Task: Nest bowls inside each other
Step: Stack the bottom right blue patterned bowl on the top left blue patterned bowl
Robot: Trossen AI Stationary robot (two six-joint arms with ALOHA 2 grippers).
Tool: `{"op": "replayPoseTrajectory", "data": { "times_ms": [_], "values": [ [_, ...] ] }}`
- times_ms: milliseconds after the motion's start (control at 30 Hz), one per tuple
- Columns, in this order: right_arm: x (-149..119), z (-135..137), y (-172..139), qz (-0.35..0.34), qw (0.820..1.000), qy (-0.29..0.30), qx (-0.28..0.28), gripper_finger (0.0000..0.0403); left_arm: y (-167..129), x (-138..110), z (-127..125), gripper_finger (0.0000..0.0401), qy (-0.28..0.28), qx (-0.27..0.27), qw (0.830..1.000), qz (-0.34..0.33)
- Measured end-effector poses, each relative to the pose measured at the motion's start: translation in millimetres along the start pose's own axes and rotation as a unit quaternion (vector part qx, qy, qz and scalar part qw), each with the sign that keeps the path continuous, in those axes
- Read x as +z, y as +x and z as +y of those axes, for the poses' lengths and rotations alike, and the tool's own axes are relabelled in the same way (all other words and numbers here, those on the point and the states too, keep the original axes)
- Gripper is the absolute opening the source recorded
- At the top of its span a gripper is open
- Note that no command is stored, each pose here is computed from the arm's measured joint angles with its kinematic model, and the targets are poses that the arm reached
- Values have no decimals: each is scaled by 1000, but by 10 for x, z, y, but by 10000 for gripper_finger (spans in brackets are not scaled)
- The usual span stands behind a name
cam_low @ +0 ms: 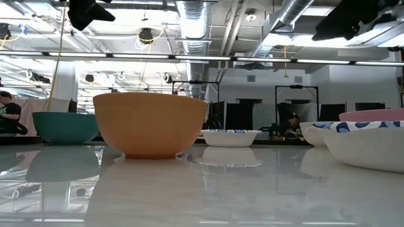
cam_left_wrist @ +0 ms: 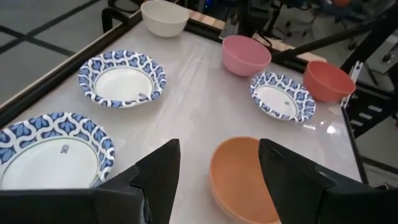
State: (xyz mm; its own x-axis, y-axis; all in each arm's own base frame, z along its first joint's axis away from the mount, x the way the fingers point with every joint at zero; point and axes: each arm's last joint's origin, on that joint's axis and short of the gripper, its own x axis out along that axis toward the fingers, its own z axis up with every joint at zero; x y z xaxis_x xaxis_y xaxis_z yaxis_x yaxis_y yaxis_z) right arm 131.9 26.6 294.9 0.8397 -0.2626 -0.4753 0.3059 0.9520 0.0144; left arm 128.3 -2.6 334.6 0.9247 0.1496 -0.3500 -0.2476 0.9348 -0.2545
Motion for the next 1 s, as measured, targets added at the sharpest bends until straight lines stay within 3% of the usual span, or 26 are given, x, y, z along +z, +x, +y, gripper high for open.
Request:
{"op": "replayPoseTrajectory", "data": {
  "times_ms": [300, 700, 1000],
  "values": [
    [-43, 234, 347, 89, 995, -18, 28, 217, -1, -32, 11, 208, 10, 4, 1000, 17],
    [-107, 521, 741, 142, 984, -17, 109, 217, -2, -32, 10, 208, 10, 2, 1000, 17],
    [-200, 680, 992, 210, 971, -37, 106, 217, -2, -31, 10, 208, 29, 3, 999, 17]
  ]
}}
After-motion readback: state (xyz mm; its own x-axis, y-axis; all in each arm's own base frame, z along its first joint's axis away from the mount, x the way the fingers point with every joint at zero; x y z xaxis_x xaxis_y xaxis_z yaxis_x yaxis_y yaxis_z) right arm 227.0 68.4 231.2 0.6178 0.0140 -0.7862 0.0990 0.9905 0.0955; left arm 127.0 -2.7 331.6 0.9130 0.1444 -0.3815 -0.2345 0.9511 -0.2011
